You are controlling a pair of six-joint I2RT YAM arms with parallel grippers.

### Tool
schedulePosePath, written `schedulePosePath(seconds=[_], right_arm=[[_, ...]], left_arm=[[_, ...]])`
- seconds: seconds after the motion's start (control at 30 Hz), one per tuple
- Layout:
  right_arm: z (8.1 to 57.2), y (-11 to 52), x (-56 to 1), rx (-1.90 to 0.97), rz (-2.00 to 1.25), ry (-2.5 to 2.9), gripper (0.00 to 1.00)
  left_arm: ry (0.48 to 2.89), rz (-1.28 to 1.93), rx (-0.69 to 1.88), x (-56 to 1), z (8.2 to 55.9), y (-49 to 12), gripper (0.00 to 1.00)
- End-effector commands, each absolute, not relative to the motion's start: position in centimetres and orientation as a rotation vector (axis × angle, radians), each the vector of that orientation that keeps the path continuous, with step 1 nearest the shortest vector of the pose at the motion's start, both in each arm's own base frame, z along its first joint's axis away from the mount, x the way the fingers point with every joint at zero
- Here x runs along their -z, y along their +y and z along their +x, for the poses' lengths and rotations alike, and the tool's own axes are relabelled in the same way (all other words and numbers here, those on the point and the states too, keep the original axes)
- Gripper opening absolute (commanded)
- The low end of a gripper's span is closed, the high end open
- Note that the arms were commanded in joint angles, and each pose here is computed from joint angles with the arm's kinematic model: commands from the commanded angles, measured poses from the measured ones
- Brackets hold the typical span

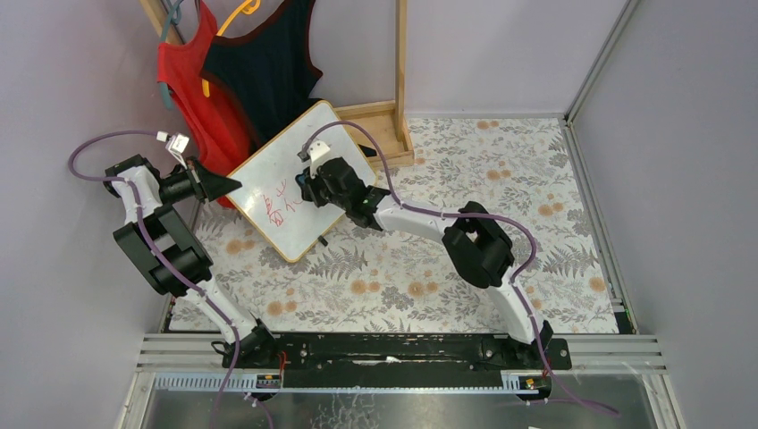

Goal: Erase the whiteboard

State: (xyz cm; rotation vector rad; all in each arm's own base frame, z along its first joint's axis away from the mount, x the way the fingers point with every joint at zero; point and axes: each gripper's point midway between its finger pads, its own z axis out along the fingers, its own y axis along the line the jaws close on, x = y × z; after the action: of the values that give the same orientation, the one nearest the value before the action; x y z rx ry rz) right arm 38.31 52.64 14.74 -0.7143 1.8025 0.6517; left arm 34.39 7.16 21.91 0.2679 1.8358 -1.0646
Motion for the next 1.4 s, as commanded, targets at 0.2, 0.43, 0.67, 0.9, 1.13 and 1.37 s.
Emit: schedulePosePath(seconds=[0.2, 0.43, 0.67, 0.9, 1.13, 1.37], right_arm=[[41.3, 47.4, -11.4, -0.620, -0.658, 1.928, 0.00], [45.8, 42.5, -11.2, -0.515, -0.603, 1.953, 0.00], [46.5, 42.2, -11.6, -0.517, -0.599, 1.952, 0.00], [42.3, 47.0, -12.2, -0.618, -0.668, 1.927, 0.00], [36.5, 53.3, -12.5, -0.720, -0.784, 1.887, 0.00], [31.4, 57.7, -12.2, -0.842, -0.848, 1.873, 0.00]], left_arm=[[1.900, 0.354, 1.004, -20.6, 33.8, 6.7, 0.00], [1.899, 0.354, 1.000, -20.7, 33.8, 6.8, 0.00], [1.908, 0.354, 1.002, -20.3, 33.7, 6.8, 0.00], [1.906, 0.353, 1.005, -20.3, 33.8, 6.8, 0.00], [1.905, 0.353, 1.005, -20.4, 33.8, 6.7, 0.00], [1.898, 0.352, 1.009, -20.4, 33.8, 6.6, 0.00]])
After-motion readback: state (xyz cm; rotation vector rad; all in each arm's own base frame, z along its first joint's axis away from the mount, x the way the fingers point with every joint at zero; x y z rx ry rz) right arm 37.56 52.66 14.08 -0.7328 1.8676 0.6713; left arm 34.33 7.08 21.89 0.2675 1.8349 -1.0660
